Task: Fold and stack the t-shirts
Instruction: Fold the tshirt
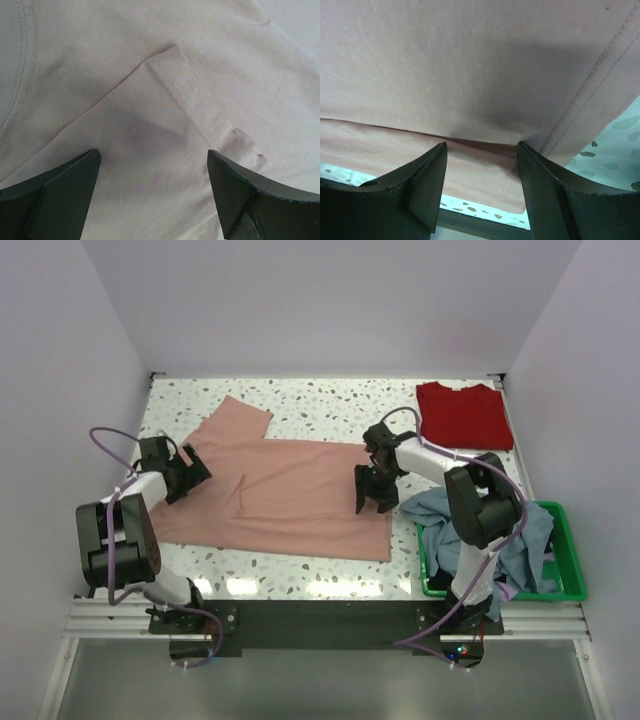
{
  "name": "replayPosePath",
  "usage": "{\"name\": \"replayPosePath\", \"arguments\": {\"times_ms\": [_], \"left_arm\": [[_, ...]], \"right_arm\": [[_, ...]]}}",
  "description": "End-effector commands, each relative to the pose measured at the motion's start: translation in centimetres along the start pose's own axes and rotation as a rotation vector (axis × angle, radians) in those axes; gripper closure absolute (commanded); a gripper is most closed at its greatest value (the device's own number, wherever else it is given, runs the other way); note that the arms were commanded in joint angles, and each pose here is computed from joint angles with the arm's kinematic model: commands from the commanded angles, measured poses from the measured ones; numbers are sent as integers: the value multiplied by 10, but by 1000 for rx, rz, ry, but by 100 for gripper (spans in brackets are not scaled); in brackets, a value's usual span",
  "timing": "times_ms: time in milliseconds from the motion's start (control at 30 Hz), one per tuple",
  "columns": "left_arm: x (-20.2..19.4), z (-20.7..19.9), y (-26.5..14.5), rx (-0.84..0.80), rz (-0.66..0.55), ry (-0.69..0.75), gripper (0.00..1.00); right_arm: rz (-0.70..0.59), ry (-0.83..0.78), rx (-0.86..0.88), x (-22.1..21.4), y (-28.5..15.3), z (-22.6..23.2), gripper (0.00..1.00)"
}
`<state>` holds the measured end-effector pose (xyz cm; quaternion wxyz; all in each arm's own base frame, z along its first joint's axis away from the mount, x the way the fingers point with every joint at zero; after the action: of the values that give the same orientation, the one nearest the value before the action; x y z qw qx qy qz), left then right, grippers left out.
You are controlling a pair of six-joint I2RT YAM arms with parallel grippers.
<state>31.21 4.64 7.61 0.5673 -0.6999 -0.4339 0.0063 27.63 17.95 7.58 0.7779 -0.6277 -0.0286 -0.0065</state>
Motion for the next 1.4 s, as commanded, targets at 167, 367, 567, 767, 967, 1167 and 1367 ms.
{"name": "replayPosePath", "arguments": {"times_ms": [167, 367, 567, 767, 967, 1167, 1367], "left_arm": [[-72, 39, -23, 156, 179, -96, 5], [-84, 49, -42, 227, 138, -156, 1], [-90, 47, -52, 223, 127, -217, 0], [-86, 47, -63, 249, 72, -270, 0], [-74, 44, -79, 267, -1, -304, 0], [-47, 30, -91, 216, -80, -300, 0], [0, -2, -95, 124, -185, -199, 3]], "right_arm": [[73, -14, -87, -35, 12, -12, 38], [87, -18, -95, -50, 8, -15, 38], [102, -27, -83, -66, 5, -16, 38], [99, -54, -57, -70, -3, -13, 38], [65, -82, -42, -62, -19, -7, 38], [-15, -113, -14, -38, -61, 11, 38], [-144, -140, -44, 2, -99, 18, 37]]}}
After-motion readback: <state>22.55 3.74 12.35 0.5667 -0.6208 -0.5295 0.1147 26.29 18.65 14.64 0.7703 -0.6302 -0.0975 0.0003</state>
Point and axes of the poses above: each gripper's point midway between its finger pads, its own y axis out along the fingers, its own z axis along the line the jaws close on, x = y × z, the point moved 6 cm from there along -y, back along the fingers, and after that the axes turned 2 degrees about -y, right-handed, at the moved point
